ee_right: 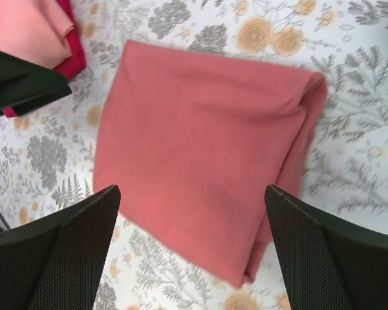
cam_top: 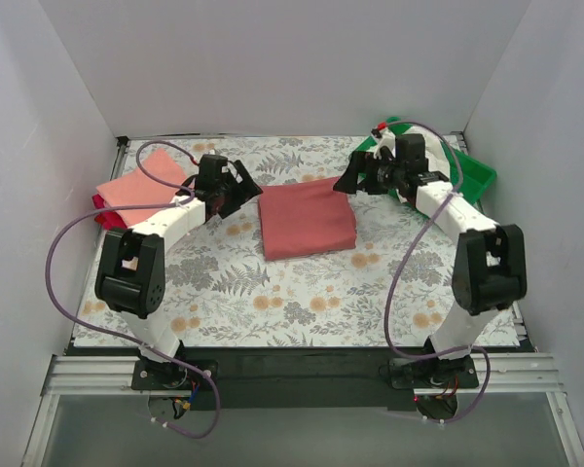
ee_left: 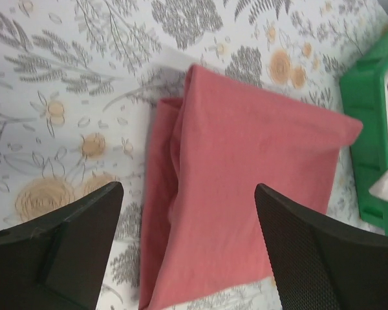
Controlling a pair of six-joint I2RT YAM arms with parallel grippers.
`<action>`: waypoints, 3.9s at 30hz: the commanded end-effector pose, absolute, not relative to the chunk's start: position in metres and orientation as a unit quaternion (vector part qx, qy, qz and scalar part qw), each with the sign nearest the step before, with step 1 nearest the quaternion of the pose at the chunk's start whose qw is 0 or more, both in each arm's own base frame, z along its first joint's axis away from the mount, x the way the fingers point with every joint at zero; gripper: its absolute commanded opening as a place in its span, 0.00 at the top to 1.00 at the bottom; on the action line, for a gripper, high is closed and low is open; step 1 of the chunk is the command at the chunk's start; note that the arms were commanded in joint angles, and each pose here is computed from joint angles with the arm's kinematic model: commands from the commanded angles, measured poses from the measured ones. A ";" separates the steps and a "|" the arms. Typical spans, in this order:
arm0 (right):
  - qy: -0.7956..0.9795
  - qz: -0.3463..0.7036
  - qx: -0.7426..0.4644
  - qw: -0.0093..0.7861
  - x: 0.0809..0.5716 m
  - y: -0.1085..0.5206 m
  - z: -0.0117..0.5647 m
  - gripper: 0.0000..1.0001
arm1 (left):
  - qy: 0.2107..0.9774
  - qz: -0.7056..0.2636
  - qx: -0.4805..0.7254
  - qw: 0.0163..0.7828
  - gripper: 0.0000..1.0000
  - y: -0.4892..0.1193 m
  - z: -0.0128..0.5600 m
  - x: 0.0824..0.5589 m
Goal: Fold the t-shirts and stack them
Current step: Neatly place the folded tshirt to the corner
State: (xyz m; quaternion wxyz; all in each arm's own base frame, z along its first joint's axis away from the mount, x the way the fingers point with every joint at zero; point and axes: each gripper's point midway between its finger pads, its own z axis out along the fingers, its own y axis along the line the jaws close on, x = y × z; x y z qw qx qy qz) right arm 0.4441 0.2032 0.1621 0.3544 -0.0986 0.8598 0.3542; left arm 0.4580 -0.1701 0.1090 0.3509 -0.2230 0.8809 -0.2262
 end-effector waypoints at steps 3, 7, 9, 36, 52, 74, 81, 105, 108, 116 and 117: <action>0.845 0.346 -0.100 0.394 0.368 0.191 0.174 0.02 | 0.876 -0.280 -0.197 0.341 0.16 -0.189 0.119 0.418; 0.858 0.320 -0.047 0.400 0.317 0.166 0.152 0.02 | 0.885 -0.277 -0.191 0.323 0.15 -0.192 0.103 0.404; 0.856 0.295 -0.027 0.425 0.304 0.151 0.152 0.02 | 0.887 -0.277 -0.185 0.319 0.12 -0.195 0.099 0.403; 0.856 0.231 0.014 0.462 0.233 0.105 0.123 0.02 | 0.958 -0.103 -0.136 0.232 0.61 -0.218 -0.020 0.400; 0.864 0.189 0.000 0.467 0.236 0.093 0.113 0.02 | 0.920 0.113 -0.133 0.350 1.00 -0.161 0.032 0.439; 0.864 0.197 -0.010 0.462 0.235 0.097 0.108 0.02 | 0.814 0.239 -0.199 0.490 1.00 -0.005 0.194 0.516; 0.864 0.198 -0.012 0.463 0.235 0.097 0.108 0.02 | 0.794 0.243 -0.207 0.517 1.00 0.022 0.242 0.525; 0.863 0.206 -0.018 0.462 0.234 0.100 0.108 0.02 | 0.754 0.188 -0.252 0.577 1.00 0.045 0.345 0.512; 0.862 0.208 -0.020 0.461 0.234 0.101 0.108 0.02 | 0.758 0.176 -0.247 0.578 1.00 0.040 0.349 0.516; 0.862 0.208 -0.021 0.461 0.233 0.101 0.108 0.02 | 0.756 0.163 -0.244 0.585 1.00 0.037 0.369 0.512; 0.862 0.208 -0.021 0.462 0.234 0.101 0.109 0.02 | 0.755 0.163 -0.245 0.586 1.00 0.038 0.371 0.509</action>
